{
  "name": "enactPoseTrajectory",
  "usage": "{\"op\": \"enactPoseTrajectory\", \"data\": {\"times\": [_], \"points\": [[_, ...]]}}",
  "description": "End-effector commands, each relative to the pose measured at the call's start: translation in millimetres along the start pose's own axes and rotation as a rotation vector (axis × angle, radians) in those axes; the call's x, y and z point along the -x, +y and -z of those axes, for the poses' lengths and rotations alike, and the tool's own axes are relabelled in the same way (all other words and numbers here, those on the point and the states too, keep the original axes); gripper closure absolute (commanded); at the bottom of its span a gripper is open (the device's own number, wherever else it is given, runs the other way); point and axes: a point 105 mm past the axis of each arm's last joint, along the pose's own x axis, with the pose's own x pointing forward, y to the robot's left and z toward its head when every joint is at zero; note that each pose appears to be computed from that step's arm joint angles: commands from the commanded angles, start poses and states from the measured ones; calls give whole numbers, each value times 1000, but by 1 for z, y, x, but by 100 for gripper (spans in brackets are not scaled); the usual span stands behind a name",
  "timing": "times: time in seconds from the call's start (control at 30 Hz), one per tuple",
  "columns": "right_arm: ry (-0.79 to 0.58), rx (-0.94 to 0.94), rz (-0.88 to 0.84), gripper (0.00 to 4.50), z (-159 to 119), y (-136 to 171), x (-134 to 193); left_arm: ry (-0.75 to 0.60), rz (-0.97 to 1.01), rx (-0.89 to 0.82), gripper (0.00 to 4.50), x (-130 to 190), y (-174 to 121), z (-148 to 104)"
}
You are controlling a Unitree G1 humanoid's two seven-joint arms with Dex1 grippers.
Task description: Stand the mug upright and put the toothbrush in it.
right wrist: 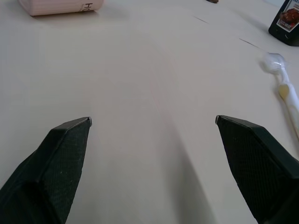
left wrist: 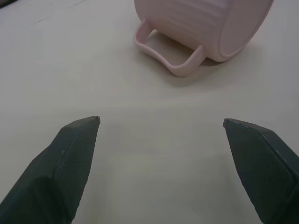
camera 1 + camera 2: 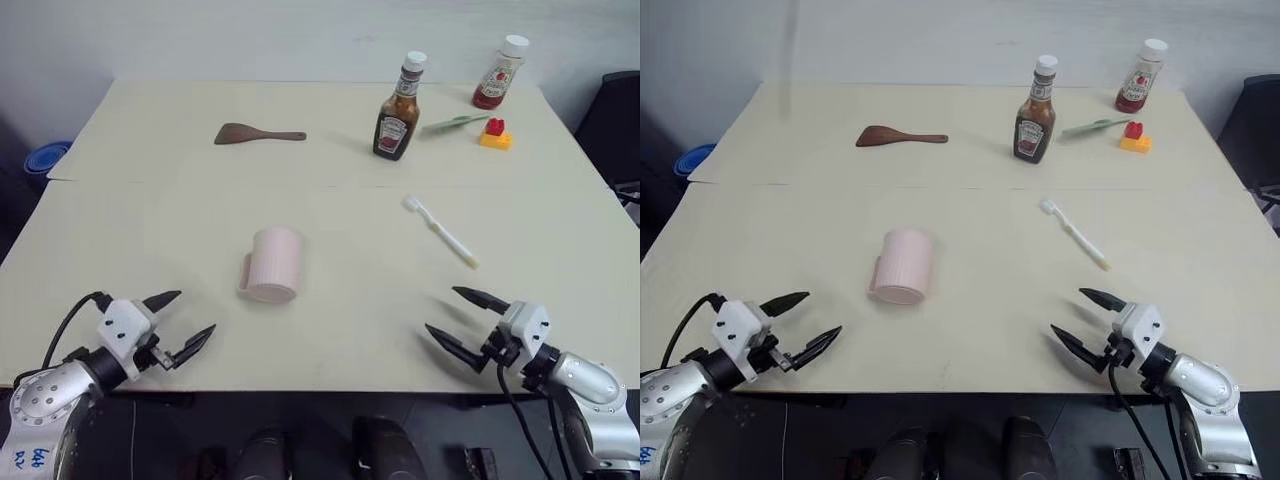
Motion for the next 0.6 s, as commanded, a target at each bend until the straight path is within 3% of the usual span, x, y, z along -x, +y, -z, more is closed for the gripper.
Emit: {"op": "enactPoseTrajectory", "data": {"times": [0.03, 0.33, 0.47, 0.6], "points": [[-30, 3, 16, 5, -8, -2, 3, -19, 30, -34, 0, 2, -2, -8], [-127, 30, -146, 5, -32, 6, -18, -16, -57, 114, 0, 36, 22, -11], [-366, 36, -367, 5, -77, 35, -37, 168, -197, 653, 0, 85, 35, 12], [-482, 76, -416, 5, -91, 42, -42, 339, -207, 794, 0, 90, 31, 15]]}}
